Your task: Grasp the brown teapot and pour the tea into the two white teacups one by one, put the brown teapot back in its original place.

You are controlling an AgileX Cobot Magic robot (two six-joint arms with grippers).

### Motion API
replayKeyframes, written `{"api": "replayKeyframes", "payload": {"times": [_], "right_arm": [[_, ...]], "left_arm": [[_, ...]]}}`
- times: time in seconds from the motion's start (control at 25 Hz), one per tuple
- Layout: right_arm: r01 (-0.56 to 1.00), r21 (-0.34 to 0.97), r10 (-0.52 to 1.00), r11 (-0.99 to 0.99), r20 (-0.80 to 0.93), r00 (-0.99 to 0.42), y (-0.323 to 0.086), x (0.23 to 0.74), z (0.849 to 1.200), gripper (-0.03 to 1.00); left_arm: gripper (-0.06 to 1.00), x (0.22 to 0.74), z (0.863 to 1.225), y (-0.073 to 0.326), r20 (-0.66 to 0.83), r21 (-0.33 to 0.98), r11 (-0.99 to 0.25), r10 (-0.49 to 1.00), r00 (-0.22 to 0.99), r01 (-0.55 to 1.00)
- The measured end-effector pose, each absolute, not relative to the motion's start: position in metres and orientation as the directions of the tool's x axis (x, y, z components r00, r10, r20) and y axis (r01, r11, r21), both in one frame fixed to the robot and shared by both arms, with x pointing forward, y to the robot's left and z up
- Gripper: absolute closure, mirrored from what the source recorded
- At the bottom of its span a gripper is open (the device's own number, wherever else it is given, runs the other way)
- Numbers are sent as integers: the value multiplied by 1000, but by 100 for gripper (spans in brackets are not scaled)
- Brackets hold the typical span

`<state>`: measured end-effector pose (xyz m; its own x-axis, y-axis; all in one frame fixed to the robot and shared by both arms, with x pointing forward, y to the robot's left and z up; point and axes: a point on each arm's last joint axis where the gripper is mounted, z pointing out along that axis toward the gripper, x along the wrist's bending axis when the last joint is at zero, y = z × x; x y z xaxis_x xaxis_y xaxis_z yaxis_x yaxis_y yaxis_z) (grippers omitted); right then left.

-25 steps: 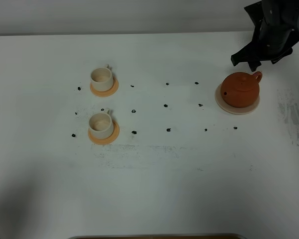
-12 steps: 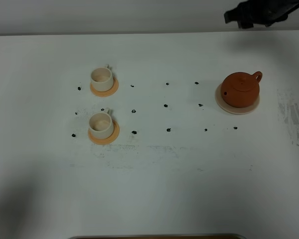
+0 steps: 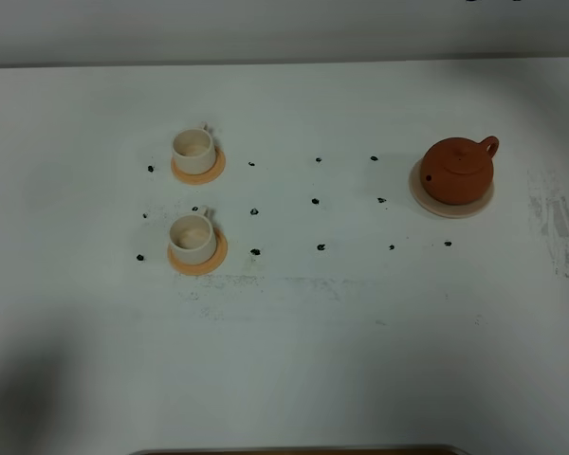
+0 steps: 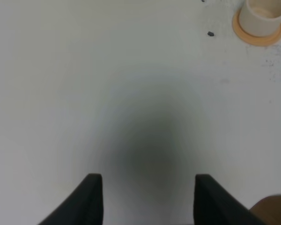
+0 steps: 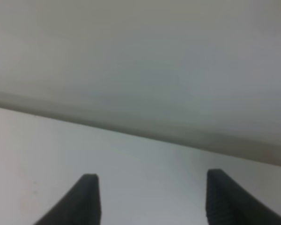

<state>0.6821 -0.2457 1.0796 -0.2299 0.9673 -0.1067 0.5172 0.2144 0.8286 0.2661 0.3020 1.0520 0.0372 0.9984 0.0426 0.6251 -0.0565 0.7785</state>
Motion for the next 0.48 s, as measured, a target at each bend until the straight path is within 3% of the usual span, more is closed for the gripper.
{"api": "replayKeyframes", "payload": {"times": [0.24,0.48], "right_arm": [[438,881,982,178,-132,-132,-278,652,1066,46],[480,874,995,77,-95,14,-328,647,1034,46]], "left_arm": [[48,266,1052,302,43,779,-56,998,37,625],[48,266,1052,302,43,778,-57,998,37,625]]}}
